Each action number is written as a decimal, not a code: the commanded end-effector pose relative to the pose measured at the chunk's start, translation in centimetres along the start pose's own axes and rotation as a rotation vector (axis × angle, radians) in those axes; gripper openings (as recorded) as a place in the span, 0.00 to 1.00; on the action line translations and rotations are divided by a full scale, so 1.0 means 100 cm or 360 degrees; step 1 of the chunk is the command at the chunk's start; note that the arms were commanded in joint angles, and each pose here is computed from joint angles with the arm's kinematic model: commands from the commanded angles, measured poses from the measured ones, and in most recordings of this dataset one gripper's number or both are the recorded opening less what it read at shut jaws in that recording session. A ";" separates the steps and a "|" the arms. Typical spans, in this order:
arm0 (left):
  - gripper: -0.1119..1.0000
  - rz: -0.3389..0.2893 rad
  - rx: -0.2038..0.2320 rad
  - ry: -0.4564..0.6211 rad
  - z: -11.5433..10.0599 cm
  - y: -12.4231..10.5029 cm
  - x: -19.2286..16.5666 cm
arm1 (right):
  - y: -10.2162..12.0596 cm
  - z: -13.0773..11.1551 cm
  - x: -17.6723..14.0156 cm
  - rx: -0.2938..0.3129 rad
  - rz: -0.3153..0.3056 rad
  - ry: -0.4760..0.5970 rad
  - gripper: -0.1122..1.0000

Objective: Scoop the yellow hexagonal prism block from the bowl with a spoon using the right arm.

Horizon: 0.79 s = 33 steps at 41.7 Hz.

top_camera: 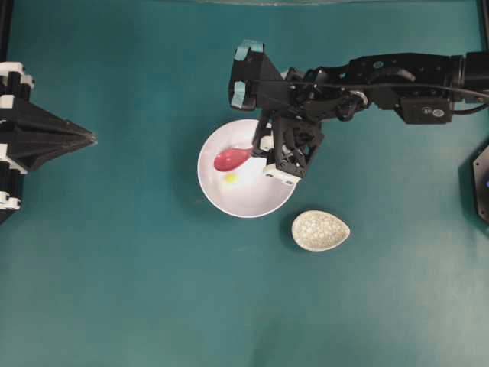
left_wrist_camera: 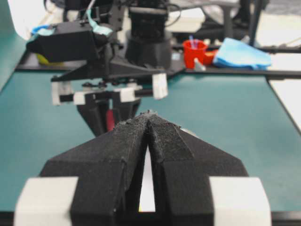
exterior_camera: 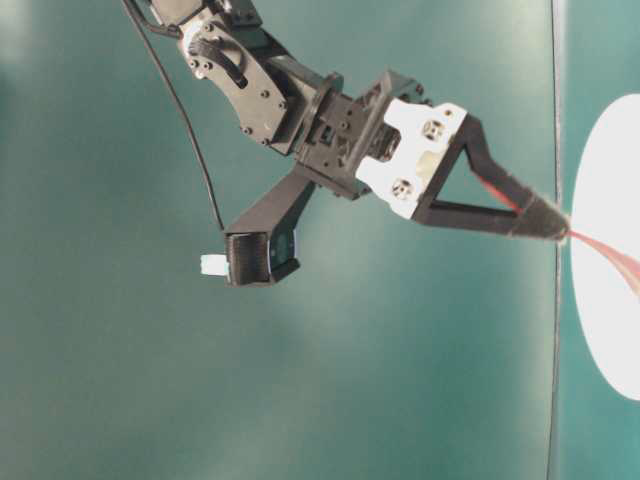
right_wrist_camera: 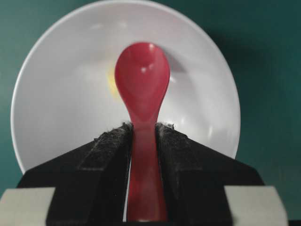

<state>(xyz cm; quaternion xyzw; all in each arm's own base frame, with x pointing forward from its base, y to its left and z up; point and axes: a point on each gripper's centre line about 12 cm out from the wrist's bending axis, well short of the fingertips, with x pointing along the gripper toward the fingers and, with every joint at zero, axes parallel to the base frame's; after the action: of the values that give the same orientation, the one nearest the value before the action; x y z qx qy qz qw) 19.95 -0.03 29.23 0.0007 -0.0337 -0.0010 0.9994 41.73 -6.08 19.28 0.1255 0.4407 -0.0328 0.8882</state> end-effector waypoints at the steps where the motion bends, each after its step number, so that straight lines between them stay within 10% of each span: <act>1: 0.13 -0.0001 0.0010 -0.0044 0.010 0.000 0.004 | 0.004 0.015 -0.009 -0.0011 0.0002 -0.0107 0.32; 33: 0.13 -0.0001 0.0012 -0.0046 0.011 0.000 0.004 | 0.012 0.026 -0.043 -0.0031 0.0026 -0.0209 0.32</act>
<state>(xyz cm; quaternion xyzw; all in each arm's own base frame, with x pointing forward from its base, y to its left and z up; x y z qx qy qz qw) 19.98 -0.03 29.20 0.0029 -0.0330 -0.0012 0.9995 41.44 -5.87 21.68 0.1207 0.4112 -0.0316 0.9030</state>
